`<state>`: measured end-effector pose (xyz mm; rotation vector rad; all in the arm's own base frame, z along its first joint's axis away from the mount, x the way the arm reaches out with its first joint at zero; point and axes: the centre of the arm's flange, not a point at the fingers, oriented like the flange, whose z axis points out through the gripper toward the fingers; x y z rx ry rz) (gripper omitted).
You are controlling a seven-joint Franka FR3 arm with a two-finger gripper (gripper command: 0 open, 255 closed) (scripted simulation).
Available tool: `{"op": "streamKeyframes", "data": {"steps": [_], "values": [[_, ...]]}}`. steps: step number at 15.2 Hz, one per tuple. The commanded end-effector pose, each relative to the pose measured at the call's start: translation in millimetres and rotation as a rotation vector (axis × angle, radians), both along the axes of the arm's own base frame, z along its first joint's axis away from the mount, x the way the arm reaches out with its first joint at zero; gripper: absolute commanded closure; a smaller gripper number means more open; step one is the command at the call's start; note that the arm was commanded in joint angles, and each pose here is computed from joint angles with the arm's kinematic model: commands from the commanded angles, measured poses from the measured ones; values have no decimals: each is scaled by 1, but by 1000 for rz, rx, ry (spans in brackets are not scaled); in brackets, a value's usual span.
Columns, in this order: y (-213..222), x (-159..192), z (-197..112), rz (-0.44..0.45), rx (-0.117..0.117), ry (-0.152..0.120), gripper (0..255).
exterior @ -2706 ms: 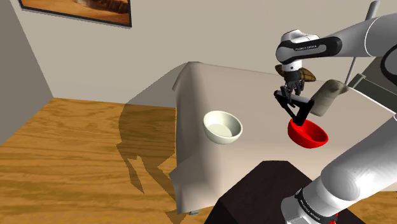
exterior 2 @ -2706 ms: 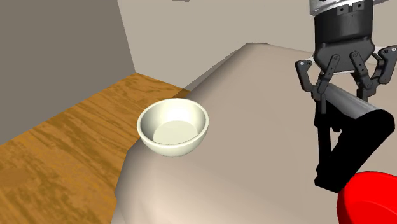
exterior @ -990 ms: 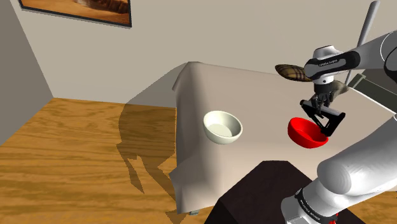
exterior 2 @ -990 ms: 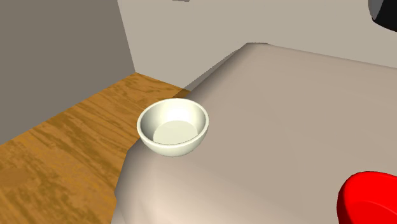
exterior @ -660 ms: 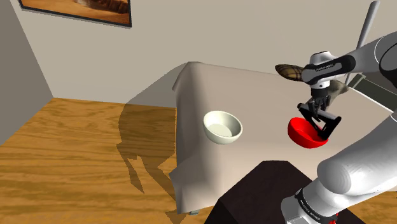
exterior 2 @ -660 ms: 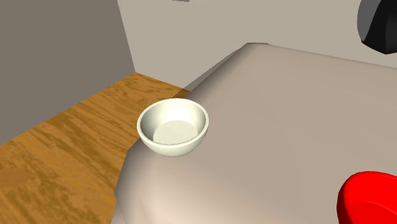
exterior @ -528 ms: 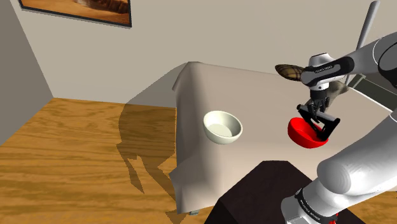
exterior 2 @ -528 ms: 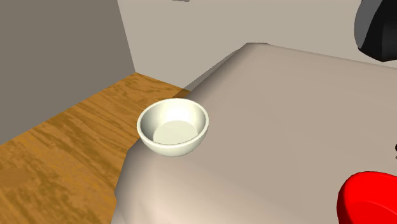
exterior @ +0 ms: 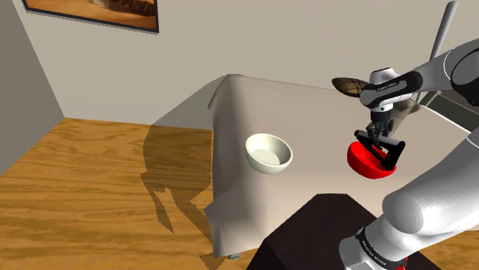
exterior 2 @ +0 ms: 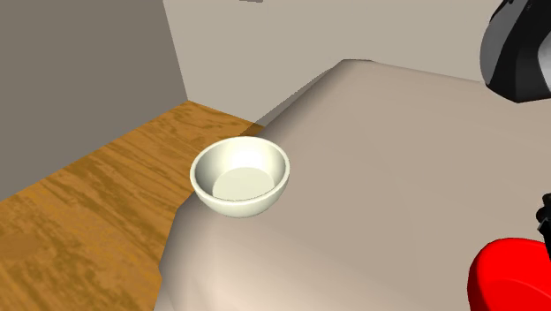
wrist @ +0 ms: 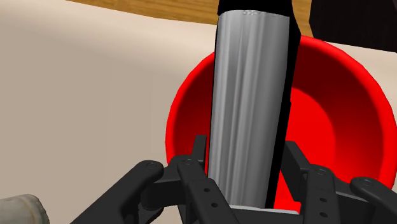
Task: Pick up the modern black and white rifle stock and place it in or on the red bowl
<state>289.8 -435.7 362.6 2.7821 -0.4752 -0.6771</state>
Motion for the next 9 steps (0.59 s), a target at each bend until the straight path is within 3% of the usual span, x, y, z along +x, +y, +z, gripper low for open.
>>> {"op": "streamKeyframes", "data": {"steps": [1,3,4,9], "values": [[0,-4,-5,-10,12,13,255],[0,-4,-5,-10,12,13,255],[0,-5,-5,-10,12,13,0],[0,-4,-5,-10,12,13,0]]}}
